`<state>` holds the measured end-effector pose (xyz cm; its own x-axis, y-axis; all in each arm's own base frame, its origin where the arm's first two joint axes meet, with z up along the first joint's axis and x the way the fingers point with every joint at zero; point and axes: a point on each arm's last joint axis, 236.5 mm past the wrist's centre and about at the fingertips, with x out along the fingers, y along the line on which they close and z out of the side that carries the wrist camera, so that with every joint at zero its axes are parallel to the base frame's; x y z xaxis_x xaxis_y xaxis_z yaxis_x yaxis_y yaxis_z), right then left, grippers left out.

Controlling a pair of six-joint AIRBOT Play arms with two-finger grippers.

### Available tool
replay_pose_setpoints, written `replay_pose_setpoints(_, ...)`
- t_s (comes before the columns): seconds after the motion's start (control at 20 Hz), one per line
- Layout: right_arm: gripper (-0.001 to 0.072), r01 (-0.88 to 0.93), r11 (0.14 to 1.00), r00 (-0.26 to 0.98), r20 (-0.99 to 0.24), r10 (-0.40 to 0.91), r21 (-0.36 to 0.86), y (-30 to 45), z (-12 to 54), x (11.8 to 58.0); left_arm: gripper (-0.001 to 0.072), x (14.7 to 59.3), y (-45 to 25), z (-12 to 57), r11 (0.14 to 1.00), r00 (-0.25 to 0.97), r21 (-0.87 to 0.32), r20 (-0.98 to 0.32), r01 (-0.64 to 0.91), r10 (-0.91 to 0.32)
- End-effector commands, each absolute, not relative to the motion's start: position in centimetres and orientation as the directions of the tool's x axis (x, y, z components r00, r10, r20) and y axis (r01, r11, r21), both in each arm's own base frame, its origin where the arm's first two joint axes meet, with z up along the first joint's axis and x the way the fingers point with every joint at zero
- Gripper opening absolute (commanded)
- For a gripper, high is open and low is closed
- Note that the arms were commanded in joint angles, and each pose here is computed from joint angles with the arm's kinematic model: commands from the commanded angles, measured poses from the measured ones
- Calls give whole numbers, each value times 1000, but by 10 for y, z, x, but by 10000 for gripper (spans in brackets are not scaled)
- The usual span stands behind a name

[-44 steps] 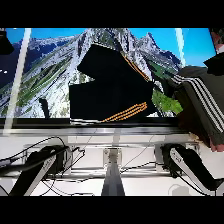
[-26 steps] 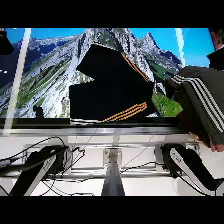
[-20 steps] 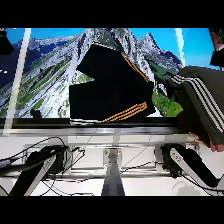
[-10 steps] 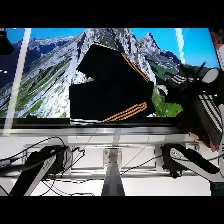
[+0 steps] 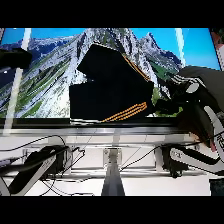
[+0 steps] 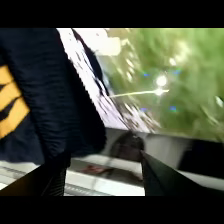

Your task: Fold the clothes and pants, and hang the long-sleeved shirts on hangers.

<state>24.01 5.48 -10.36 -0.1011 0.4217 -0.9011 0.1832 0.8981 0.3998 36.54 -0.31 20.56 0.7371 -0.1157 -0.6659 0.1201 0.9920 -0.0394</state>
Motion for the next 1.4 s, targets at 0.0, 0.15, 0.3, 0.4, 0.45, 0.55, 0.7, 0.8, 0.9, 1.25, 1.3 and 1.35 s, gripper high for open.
replay_pose_setpoints(0.0,488,214,841,-62,-852,520,498,78,-108,251,500,368,5,153,992,597,-35,-796,121,-101)
replay_pose_setpoints(0.15,398,156,780,46,-793,607,606,98,-97,278,437,375,15,108,993,478,-55,-873,108,-101)
replay_pose_setpoints(0.3,369,109,749,46,-756,653,654,109,-88,278,437,369,35,65,994,339,-90,-935,61,-105)
replay_pose_setpoints(0.4,304,82,742,23,-746,666,665,112,-86,272,372,351,49,41,991,218,-128,-967,28,-131)
replay_pose_setpoints(0.45,304,70,741,16,-744,668,668,113,-85,271,346,338,55,31,988,153,-154,-976,14,-154)
replay_pose_setpoints(0.55,305,58,741,14,-742,670,669,113,-85,270,346,311,60,11,974,65,-223,-973,-45,-220)
replay_pose_setpoints(0.7,385,57,742,14,-743,669,668,113,-85,270,371,278,36,-17,891,30,-433,-901,-135,-433)
replay_pose_setpoints(0.8,528,56,746,11,-747,665,664,112,-86,270,373,263,10,-31,800,38,-575,-815,-172,-578)
replay_pose_setpoints(0.9,528,55,748,9,-749,662,662,112,-87,269,460,242,-11,-49,749,6,-635,-764,-192,-646)
replay_pose_setpoints(1.25,527,51,754,8,-756,655,654,110,-88,269,471,199,-36,-121,748,7,-610,-776,-262,-630)
replay_pose_setpoints(1.3,526,45,766,4,-767,642,642,107,-91,268,471,202,-38,-123,742,30,-616,-774,-263,-632)
replay_pose_setpoints(1.35,526,37,789,-3,-790,614,613,100,-96,266,471,206,-40,-125,741,51,-620,-774,-258,-631)
